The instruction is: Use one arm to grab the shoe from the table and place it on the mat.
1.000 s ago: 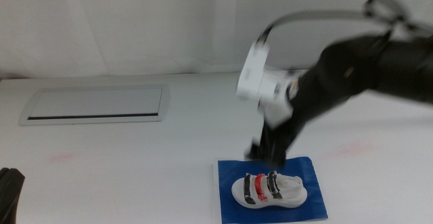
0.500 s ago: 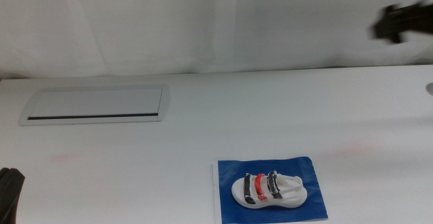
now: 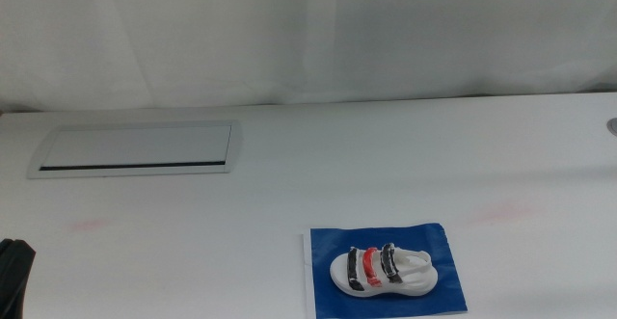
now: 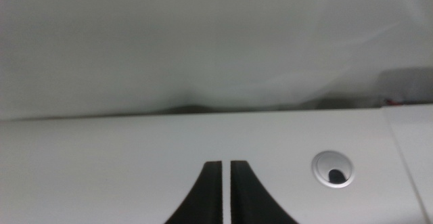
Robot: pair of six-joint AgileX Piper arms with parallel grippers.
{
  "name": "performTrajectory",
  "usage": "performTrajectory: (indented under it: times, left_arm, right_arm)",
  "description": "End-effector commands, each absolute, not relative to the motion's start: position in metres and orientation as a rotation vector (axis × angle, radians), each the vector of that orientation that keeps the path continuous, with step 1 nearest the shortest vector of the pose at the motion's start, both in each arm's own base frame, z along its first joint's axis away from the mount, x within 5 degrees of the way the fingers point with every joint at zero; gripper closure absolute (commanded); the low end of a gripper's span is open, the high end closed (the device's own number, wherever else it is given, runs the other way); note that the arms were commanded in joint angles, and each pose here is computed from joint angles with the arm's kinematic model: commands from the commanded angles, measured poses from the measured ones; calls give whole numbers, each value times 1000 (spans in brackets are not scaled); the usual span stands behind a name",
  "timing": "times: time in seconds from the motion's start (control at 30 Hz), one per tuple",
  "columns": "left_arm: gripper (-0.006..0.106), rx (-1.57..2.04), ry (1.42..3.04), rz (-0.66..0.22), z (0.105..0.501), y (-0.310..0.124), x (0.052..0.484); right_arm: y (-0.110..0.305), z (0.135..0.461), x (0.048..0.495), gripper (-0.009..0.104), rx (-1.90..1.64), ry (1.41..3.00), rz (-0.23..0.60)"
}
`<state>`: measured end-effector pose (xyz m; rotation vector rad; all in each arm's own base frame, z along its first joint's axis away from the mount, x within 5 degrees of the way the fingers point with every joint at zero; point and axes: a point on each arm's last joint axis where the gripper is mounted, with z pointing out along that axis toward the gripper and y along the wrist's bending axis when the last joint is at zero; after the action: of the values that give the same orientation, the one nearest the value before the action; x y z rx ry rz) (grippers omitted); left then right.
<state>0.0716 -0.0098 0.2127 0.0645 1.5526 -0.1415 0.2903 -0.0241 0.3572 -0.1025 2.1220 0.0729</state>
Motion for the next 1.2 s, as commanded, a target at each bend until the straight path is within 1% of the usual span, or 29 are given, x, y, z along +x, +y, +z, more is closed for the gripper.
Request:
performTrajectory:
  times: [0.0,0.07,0.2,0.37,0.53,0.57,0.6,0.63,0.77,0.87,0.97,1.17]
  left_arm:
    - [103,56,1574,-149,201,-10,71]
    - [103,56,1574,-149,201,-10,71]
    - [103,56,1574,-149,201,-10,71]
    - [103,56,1574,-149,201,-10,71]
    - [103,56,1574,-149,201,-10,71]
    - [103,56,1574,-149,201,-10,71]
    - [103,56,1574,-149,201,-10,71]
    - [103,56,1574,-149,201,-10,71]
    - [103,56,1574,-149,201,-10,71]
    - [103,56,1574,-149,201,-10,71]
    - [103,56,1574,-149,201,-10,71]
    - [103,56,1574,-149,201,-10,71]
  right_arm:
    - [-23,365,269,98,-92,2044,50]
    - [-19,374,245,98,-108,1982,22]
    - [-5,384,193,98,-170,1863,-4]
    - [12,380,126,98,-245,1726,22]
    - [19,358,79,98,-271,1634,63]
    - [18,350,75,98,-271,1637,63]
    - [18,333,68,98,-262,1648,67]
    - [18,325,67,98,-252,1657,72]
    - [16,283,74,98,-170,1743,112]
    - [12,256,79,98,-74,1772,130]
    - [9,240,81,98,-37,1775,115]
    - [9,222,80,98,-49,1833,112]
